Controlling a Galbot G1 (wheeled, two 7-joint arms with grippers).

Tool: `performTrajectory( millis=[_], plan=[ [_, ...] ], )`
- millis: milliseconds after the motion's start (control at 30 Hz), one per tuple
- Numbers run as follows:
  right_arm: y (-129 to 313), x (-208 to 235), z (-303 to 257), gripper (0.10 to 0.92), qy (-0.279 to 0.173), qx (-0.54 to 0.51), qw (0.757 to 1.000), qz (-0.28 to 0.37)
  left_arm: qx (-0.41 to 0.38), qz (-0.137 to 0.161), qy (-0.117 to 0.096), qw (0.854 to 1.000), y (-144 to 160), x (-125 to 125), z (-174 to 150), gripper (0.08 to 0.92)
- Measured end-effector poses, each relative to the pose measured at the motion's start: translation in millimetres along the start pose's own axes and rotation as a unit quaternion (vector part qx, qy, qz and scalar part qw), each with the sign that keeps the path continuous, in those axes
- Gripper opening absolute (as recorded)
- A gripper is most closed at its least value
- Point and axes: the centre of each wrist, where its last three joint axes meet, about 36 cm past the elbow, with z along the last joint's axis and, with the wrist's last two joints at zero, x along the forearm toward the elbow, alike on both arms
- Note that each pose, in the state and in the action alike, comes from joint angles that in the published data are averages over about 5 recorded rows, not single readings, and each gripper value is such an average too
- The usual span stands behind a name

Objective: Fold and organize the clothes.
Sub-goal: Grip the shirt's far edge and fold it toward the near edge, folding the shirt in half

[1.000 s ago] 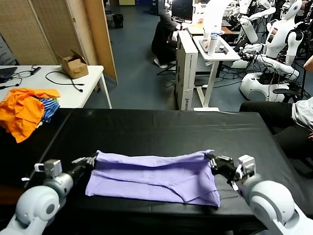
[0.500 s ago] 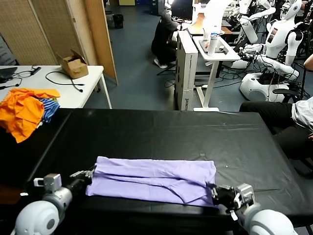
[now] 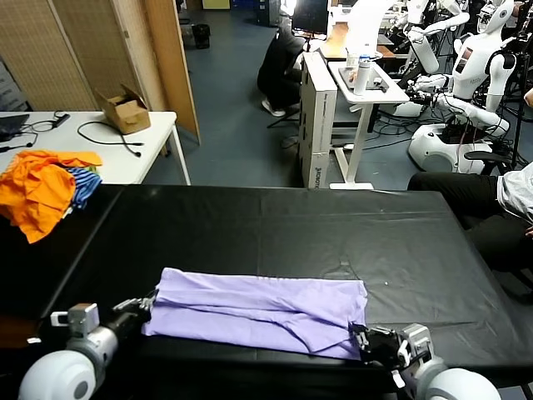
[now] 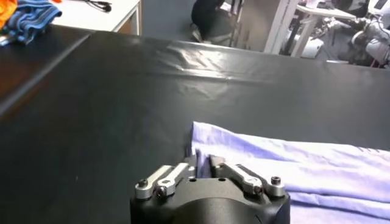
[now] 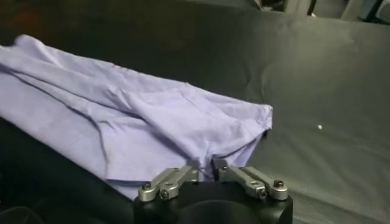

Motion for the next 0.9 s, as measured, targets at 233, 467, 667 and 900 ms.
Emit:
performTrajectory(
  millis=[233,467,667,900],
  plan=[
    [-23,-30,-5,0.907,-0.063,-0.033,0.996,0.05,-0.004,-0.005,-0.049,0.999,5,-15,-14,0.905],
    [-43,-59,-3,0.907,-0.058,-0.067,0.992,0.084,0.003,0.014,-0.057,0.998,2,-42,-17,0.907],
    [-50,-76,-1,0.907,-0.038,-0.085,0.992,0.088,0.013,0.022,-0.035,0.999,3,-59,-12,0.907],
    [-54,-91,0,0.907,-0.03,-0.091,0.992,0.087,0.026,0.023,-0.015,0.999,9,-70,-7,0.907]
  ],
)
